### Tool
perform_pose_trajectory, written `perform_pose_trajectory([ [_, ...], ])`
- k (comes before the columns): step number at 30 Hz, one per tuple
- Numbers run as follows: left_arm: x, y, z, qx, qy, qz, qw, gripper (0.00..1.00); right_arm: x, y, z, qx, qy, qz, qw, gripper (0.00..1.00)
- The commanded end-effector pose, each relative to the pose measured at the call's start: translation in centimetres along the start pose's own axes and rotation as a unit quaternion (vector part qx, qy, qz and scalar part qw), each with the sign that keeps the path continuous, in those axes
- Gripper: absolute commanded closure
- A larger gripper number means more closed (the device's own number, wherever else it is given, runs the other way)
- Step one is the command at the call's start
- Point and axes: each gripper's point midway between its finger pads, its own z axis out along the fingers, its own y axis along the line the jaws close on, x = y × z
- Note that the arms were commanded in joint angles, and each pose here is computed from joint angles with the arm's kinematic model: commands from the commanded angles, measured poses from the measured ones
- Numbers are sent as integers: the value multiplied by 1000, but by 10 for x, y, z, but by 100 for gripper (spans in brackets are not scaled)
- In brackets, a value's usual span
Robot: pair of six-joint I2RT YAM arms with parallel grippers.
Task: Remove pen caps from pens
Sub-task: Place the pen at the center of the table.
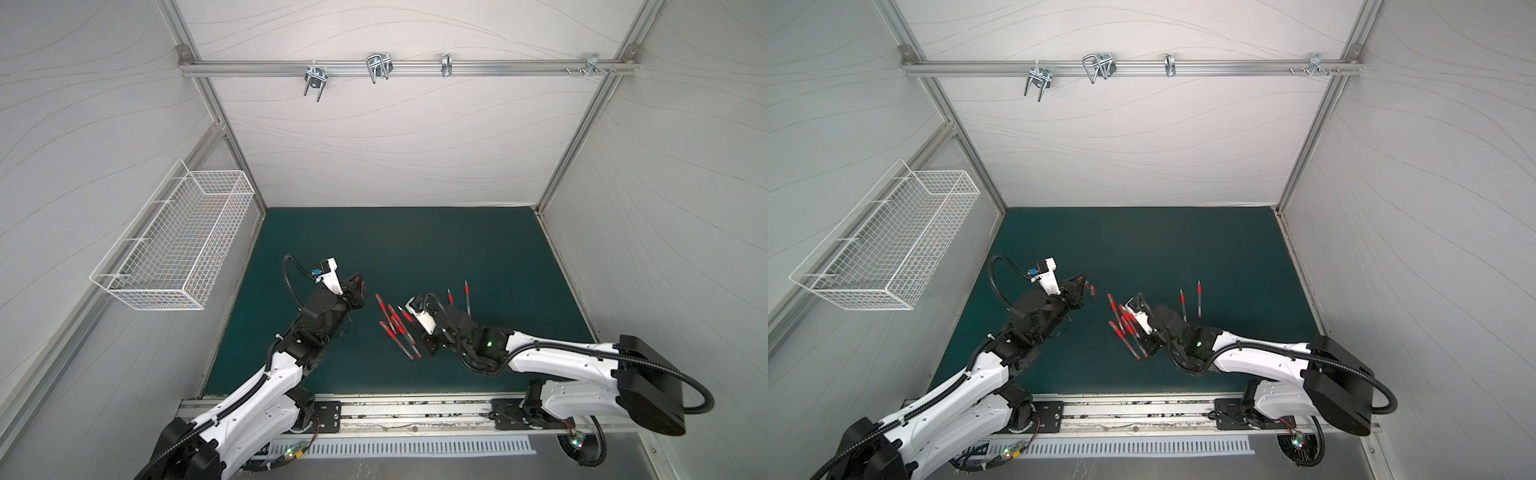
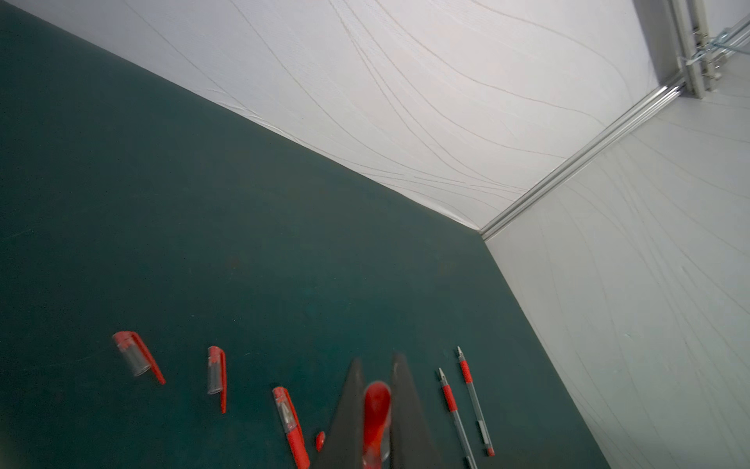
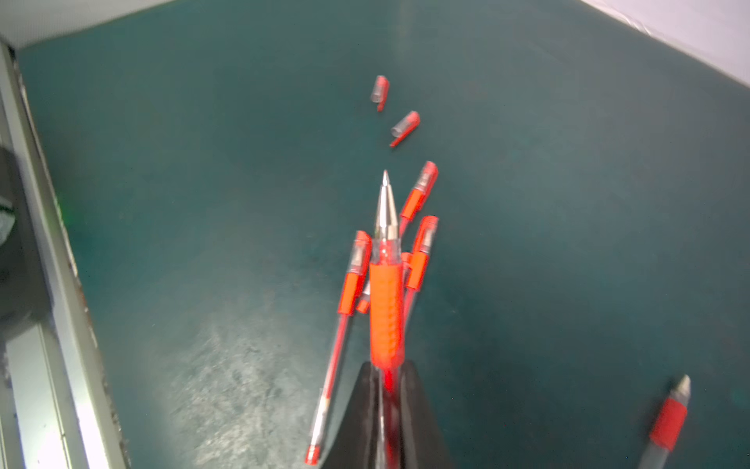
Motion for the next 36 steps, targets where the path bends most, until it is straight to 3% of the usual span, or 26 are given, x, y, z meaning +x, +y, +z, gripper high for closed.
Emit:
perform_pose_trajectory([
  [1, -12, 9, 8, -51, -7, 14, 999, 100, -4, -12, -3, -24, -11, 70, 997, 100],
  [8, -1, 33, 25, -130, 43, 40, 990, 100, 13, -76, -3, 73, 17, 154, 985, 100],
  [14, 15, 59, 42, -173, 97, 37, 979, 100, 35, -112, 1, 117, 57, 206, 970, 100],
  [25, 41, 103, 70, -229, 167, 24, 959, 100, 58, -129, 16, 119, 108, 254, 954, 100],
  [36, 60, 118, 83, -251, 213, 25, 944, 100, 71, -133, 31, 112, 145, 270, 945, 100],
])
